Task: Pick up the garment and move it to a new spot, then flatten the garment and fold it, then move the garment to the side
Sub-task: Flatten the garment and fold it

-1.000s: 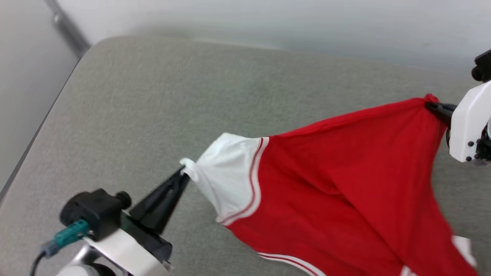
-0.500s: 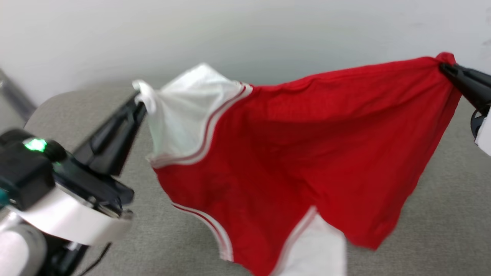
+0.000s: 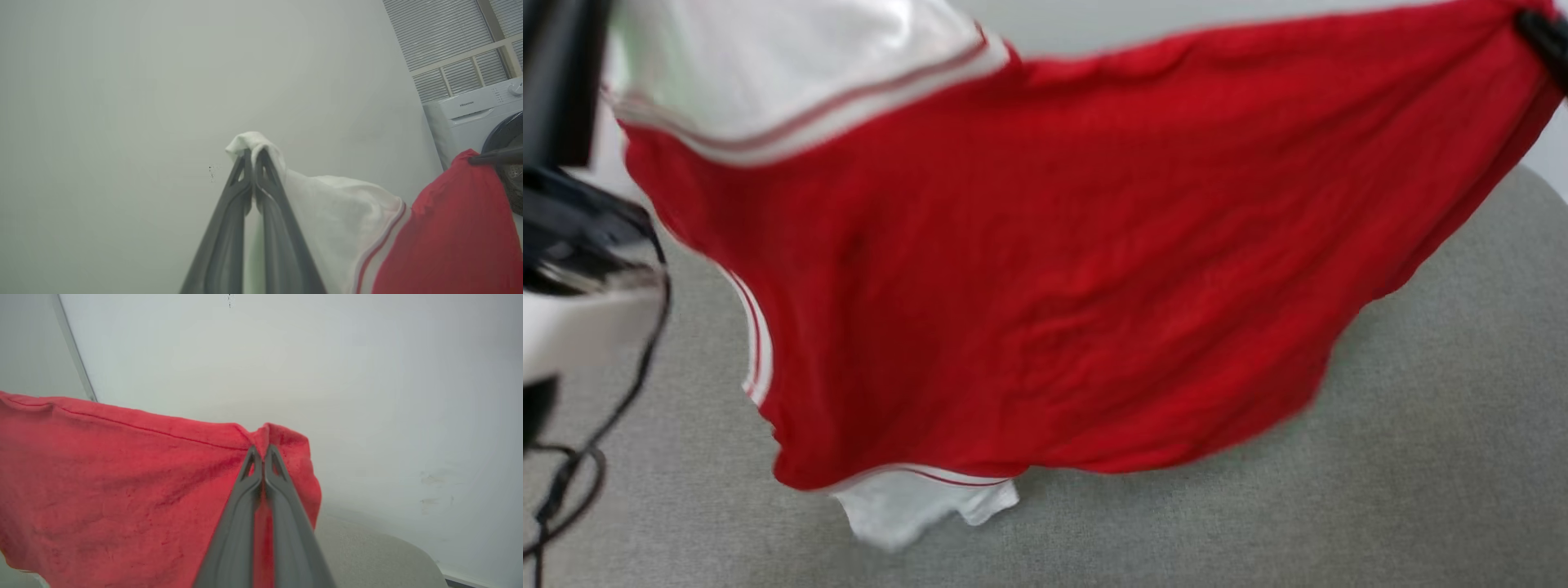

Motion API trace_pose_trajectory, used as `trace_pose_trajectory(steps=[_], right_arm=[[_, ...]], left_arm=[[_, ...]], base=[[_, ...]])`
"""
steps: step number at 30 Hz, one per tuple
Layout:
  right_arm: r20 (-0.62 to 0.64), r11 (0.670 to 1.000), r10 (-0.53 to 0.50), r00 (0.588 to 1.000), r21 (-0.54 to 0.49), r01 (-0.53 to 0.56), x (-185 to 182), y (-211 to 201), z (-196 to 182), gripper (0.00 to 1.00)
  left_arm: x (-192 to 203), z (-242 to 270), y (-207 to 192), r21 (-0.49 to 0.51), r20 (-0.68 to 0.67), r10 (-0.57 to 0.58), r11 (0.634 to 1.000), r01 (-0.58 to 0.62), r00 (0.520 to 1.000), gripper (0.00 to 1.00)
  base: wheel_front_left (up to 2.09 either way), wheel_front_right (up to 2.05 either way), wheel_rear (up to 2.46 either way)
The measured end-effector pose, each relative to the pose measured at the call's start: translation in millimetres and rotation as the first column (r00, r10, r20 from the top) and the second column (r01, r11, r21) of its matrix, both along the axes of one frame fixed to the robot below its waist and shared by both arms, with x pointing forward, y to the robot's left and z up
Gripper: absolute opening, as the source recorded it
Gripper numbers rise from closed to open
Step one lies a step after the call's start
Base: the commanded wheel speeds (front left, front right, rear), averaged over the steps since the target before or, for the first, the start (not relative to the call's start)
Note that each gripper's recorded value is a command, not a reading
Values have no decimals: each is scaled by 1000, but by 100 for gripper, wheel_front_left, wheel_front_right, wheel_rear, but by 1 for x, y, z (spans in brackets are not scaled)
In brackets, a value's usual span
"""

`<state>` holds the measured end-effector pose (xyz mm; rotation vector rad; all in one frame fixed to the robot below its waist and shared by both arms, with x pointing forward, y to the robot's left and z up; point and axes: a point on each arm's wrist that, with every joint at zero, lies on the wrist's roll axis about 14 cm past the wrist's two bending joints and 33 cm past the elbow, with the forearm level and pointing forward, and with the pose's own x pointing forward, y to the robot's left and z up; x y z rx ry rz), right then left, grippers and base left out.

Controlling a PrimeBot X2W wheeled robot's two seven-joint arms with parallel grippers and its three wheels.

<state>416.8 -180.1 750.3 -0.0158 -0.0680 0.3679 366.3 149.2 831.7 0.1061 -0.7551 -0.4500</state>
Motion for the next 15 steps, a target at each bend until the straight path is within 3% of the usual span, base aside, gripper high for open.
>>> trace_pose_trajectory(steps=[8, 15], right_arm=[[83, 999, -49, 995, 14, 48, 44, -13, 16, 0], [88, 996, -82, 993, -18, 84, 113, -15, -1, 0]], left_arm=[[47, 35, 8, -21, 65, 24, 1000, -23, 998, 0], [126, 28, 14, 45, 52, 86, 995, -89, 995, 0]], base=[[0, 0, 0], [0, 0, 0]])
